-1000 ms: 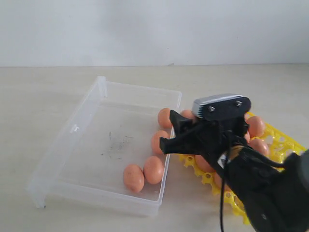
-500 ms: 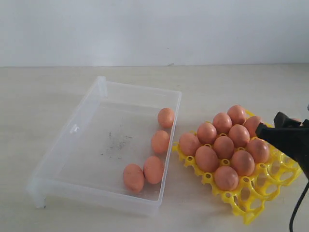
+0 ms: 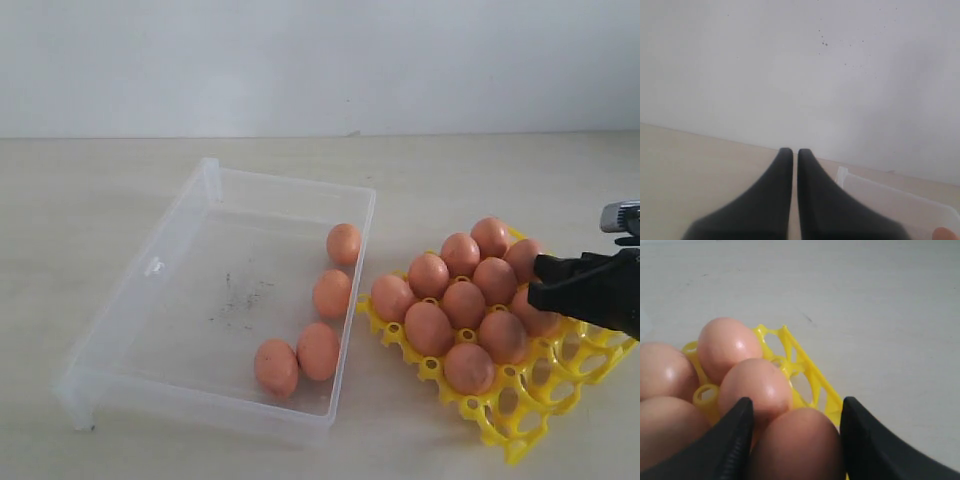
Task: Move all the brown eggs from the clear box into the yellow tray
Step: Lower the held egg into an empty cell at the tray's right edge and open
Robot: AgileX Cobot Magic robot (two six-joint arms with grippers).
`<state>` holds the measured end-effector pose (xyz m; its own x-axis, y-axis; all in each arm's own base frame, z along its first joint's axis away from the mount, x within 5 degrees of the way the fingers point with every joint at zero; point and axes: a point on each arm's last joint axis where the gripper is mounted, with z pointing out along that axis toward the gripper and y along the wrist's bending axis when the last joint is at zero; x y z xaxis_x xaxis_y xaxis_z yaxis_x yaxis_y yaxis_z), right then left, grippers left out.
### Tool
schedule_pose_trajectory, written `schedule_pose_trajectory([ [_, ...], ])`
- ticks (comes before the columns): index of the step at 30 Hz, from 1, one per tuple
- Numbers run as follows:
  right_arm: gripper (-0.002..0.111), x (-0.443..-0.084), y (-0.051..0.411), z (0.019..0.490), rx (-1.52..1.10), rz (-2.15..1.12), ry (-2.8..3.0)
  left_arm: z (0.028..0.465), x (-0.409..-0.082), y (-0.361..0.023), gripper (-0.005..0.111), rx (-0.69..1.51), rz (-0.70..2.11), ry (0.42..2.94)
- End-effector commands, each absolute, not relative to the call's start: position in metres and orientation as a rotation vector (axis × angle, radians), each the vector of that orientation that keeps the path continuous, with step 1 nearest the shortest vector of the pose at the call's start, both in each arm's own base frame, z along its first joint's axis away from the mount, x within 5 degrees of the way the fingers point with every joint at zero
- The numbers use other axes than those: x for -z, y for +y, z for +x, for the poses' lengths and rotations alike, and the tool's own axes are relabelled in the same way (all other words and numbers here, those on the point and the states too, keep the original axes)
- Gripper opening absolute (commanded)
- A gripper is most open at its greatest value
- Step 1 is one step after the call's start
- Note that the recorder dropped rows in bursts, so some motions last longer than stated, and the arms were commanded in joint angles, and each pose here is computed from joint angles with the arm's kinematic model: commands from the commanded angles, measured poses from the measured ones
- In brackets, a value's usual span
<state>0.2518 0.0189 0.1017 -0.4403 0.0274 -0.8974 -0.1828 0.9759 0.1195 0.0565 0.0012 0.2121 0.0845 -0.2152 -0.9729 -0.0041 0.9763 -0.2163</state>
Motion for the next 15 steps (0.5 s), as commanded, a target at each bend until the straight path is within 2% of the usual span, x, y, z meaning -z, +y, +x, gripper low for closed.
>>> schedule_pose_trajectory([
  [1, 0.000, -0.0952, 0.0179, 0.2556, -0.234, -0.120, 1.995, 0.0561, -0.2132, 0.0008, 0.004, 0.162, -0.170, 1.476],
  [5, 0.000, -0.0919, 0.0193, 0.2580, -0.233, -0.164, 2.029, 0.0561, -0.2132, 0.0008, 0.004, 0.162, -0.170, 1.476],
  [6, 0.004, -0.0919, 0.0197, 0.2579, -0.235, -0.169, 2.028, 0.0561, -0.2132, 0.0008, 0.004, 0.162, -0.170, 1.476],
  [7, 0.009, -0.0919, 0.0200, 0.2579, -0.237, -0.173, 2.028, 0.0561, -0.2132, 0.0008, 0.004, 0.162, -0.170, 1.476],
  [8, 0.023, -0.0919, 0.0200, 0.2579, -0.237, -0.173, 2.028, 0.0561, -0.2132, 0.0008, 0.004, 0.162, -0.170, 1.476],
  [9, 0.031, -0.0919, 0.0202, 0.2578, -0.238, -0.176, 2.028, 0.0561, -0.2132, 0.0008, 0.004, 0.162, -0.170, 1.476],
  [10, 0.047, -0.0918, 0.0214, 0.2574, -0.247, -0.195, 2.028, 0.0561, -0.2132, 0.0008, 0.004, 0.162, -0.170, 1.476],
  [13, 0.062, -0.0918, 0.0215, 0.2574, -0.248, -0.196, 2.028, 0.0561, -0.2132, 0.0008, 0.004, 0.162, -0.170, 1.476],
  [15, 0.062, -0.0918, 0.0215, 0.2574, -0.245, -0.200, 2.027, 0.0561, -0.2132, 0.0008, 0.004, 0.162, -0.170, 1.476],
])
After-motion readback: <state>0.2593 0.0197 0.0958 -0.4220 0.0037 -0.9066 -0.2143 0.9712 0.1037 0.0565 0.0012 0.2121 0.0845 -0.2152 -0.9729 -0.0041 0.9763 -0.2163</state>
